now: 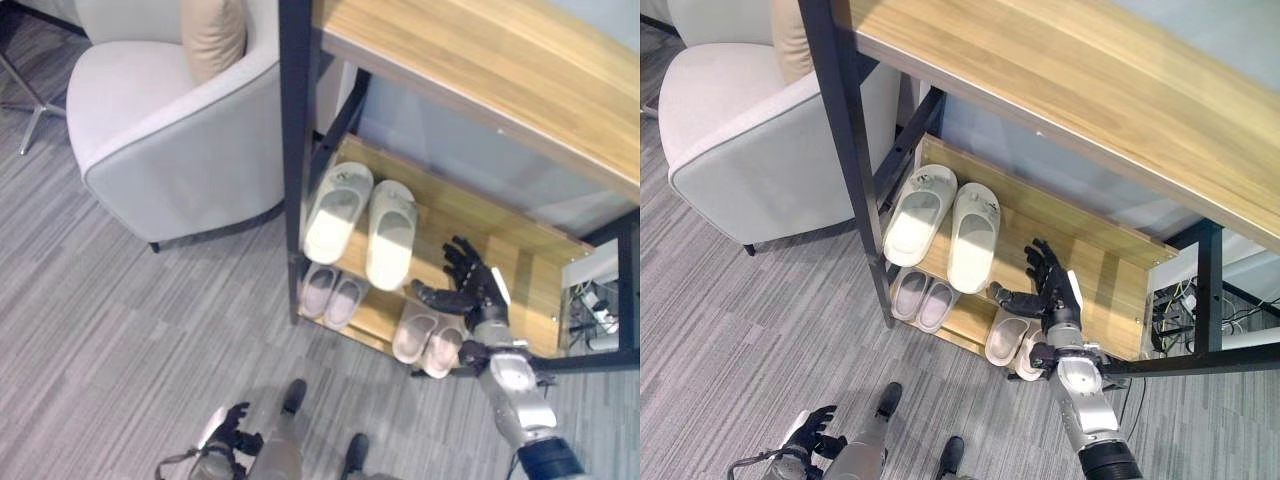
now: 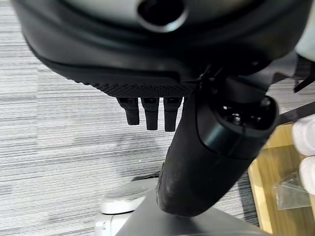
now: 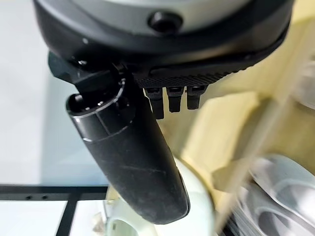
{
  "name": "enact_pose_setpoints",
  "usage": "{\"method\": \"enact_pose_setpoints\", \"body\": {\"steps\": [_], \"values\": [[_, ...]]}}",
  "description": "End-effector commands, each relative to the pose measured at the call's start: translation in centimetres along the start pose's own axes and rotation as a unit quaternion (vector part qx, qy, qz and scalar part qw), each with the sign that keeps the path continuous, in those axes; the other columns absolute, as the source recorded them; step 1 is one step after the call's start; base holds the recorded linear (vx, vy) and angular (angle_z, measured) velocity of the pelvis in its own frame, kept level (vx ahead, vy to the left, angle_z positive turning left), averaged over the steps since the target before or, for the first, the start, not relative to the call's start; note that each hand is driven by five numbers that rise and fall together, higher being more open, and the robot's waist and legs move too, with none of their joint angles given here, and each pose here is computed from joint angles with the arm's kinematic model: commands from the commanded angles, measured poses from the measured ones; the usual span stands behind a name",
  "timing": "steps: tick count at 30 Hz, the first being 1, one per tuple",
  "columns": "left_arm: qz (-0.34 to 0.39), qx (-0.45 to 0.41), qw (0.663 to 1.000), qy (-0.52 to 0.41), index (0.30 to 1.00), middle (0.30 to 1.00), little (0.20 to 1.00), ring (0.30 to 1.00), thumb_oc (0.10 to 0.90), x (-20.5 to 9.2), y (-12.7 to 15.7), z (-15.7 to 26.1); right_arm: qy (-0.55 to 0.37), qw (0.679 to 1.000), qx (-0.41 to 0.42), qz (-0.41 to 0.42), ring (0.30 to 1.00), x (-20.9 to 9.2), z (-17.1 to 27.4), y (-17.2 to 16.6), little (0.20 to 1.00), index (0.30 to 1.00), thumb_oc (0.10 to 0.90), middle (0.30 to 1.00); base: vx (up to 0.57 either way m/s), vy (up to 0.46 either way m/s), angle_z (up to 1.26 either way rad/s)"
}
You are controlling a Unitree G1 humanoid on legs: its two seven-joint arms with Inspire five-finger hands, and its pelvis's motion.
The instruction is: Arrange the slippers neatly on the shoe rack.
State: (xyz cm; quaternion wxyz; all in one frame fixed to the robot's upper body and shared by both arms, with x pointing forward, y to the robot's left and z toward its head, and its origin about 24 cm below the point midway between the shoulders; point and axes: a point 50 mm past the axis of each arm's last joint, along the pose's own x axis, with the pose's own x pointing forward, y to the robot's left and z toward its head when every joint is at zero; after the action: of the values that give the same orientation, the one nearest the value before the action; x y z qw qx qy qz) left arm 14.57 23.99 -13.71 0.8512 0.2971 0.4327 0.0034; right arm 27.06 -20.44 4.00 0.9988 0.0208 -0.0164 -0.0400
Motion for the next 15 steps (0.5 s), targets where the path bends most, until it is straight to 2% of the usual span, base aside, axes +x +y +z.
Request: {"method": "enact_pose_setpoints", "body": {"steps": [1, 10, 12, 15], "values": [[-0.019, -0.010, 1.000, -0.007, 0.900, 0.900, 0.900, 0.900, 0.800, -0.3, -1.7, 0.2, -0.110, 0.994, 0.024, 0.004, 0.900, 1.1, 4.4, -0.5, 0.900, 0.900, 0.800, 0.900, 0.00, 0.000, 0.00], [-0.022, -0.008, 1.000, -0.010, 0.900, 0.900, 0.900, 0.900, 0.800, -0.4, -2.0, 0.1, -0.073, 0.987, 0.129, 0.065, 0.900, 0.8, 2.6, 2.7, 0.900, 0.900, 0.800, 0.900, 0.00, 0.010, -0.04], [-0.024, -0.009, 1.000, -0.015, 0.900, 0.900, 0.900, 0.900, 0.800, -0.5, -2.1, 0.3, -0.060, 0.974, 0.200, 0.087, 0.900, 0.8, 2.1, 4.0, 0.900, 0.900, 0.800, 0.900, 0.00, 0.007, -0.02], [-0.026, -0.008, 0.999, -0.019, 0.900, 0.900, 0.900, 0.900, 0.800, -0.5, -2.3, 0.5, -0.040, 0.962, 0.235, 0.130, 0.900, 0.4, 1.7, 5.6, 0.900, 0.900, 0.800, 0.900, 0.00, 0.000, 0.00]]}}
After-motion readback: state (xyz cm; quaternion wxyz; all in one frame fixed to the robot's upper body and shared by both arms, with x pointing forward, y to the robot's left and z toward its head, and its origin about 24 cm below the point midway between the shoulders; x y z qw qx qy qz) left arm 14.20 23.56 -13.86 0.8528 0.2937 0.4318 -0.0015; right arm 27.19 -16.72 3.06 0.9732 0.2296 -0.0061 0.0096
